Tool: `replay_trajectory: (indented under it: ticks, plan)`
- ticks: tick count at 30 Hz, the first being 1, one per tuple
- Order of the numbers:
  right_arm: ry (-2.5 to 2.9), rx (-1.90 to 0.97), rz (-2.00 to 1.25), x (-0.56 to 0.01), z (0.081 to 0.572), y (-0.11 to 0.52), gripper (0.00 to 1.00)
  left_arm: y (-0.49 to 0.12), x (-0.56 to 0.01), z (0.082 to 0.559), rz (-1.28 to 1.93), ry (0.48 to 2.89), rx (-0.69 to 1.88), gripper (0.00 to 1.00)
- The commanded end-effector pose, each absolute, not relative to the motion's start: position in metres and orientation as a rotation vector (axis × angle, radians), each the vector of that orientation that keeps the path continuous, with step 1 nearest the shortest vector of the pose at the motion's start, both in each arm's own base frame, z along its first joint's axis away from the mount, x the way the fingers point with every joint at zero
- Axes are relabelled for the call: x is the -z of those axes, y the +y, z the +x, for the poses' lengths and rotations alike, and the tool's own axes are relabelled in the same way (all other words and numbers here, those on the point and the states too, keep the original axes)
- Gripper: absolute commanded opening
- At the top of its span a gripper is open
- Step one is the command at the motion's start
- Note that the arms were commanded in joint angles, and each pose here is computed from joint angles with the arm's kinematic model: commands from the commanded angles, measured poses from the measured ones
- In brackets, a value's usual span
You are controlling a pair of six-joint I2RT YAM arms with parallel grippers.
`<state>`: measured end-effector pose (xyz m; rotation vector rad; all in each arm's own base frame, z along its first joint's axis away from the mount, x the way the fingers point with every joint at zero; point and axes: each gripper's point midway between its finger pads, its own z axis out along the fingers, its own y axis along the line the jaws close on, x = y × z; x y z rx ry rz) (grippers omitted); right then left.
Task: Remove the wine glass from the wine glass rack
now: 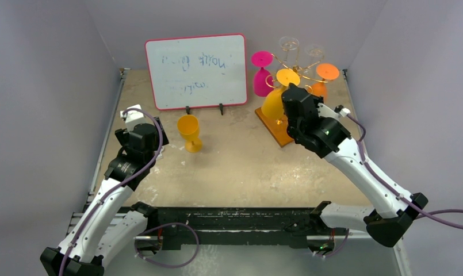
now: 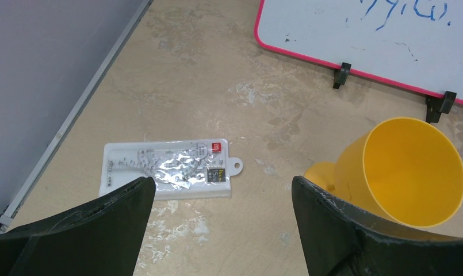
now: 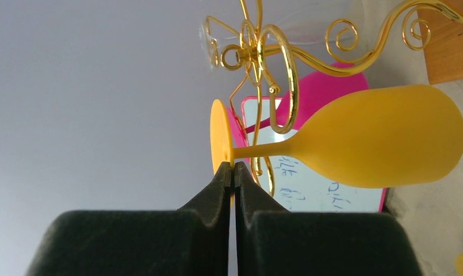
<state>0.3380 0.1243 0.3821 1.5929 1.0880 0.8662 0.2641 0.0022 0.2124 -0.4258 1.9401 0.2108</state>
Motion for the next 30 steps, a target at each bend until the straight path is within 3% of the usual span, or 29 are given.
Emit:
replay_trajectory:
  ticks: [1,12,21,30]
  plan:
    - [1.101,-0.914,1.531,-0.393,0.336,0.129,0.0,0.0,-0.223,0.269,-0.417,1.901,-0.194,0.88]
    - [1.204,-0.999,1.286,-0.399,0.311,0.133,0.0,-0.002,-0.222,0.27,-0.413,1.911,-0.188,0.88]
    - [1.387,-1.008,1.09,-0.372,0.28,0.137,0.0,0.0,-0.223,0.269,-0.425,1.908,-0.197,0.88]
    - [1.593,-1.03,0.636,-0.353,0.255,0.174,0.0,-0.005,-0.221,0.268,-0.41,1.962,-0.188,0.89]
